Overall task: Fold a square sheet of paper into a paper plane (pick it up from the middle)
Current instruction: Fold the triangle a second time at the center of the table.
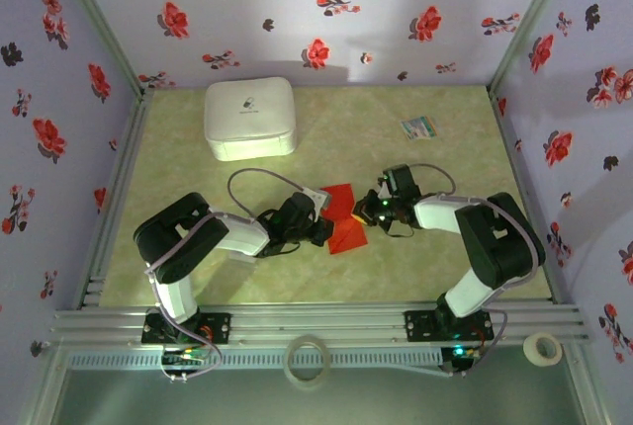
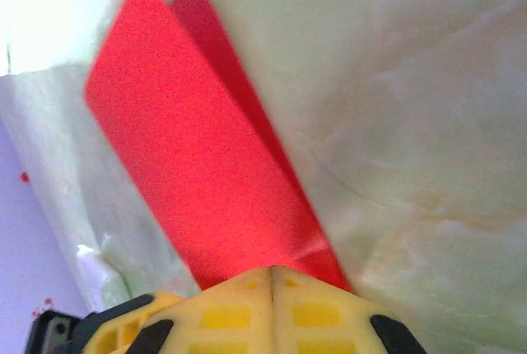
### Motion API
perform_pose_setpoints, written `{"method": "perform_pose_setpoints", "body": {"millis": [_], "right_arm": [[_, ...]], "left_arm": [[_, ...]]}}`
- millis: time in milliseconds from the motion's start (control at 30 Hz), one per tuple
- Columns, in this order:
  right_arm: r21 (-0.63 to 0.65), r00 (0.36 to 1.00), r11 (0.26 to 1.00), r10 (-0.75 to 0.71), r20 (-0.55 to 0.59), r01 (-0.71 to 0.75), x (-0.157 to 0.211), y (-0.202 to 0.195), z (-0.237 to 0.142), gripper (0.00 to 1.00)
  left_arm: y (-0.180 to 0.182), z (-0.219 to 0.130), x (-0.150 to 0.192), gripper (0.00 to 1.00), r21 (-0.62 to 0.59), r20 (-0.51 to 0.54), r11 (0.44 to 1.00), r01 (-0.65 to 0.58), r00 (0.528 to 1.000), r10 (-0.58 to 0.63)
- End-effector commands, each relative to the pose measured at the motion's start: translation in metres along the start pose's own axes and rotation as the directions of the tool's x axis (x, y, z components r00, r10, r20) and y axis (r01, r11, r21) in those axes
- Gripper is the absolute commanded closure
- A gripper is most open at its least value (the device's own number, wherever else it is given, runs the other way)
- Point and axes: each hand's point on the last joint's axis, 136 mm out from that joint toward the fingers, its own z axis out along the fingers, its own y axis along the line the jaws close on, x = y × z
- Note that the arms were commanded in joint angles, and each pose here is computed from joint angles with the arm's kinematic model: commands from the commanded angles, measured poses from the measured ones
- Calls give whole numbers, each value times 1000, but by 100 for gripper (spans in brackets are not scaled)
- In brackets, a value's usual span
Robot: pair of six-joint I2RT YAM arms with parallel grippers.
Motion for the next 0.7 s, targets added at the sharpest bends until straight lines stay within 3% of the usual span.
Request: {"method": "perform_pose_setpoints", "body": {"millis": [0,167,333,667], "right_arm": [[101,999,994,37,-7,-36,1,-29,5,98],[79,996,994,72,45,-75,-9,-31,0,97],[-53,995,998,46,85,-41,-20,2,-14,96],[-34,999,998,-49,-11,48,17,22,-11,96]], "left_arm": [[19,2,24,100,-55,-73,998,13,997,-17],[19,2,25,100,-56,-74,998,13,997,-17],[20,2,26,100,-57,-76,998,14,997,-19],[20,1,25,100,-56,-73,998,13,997,-17]]}}
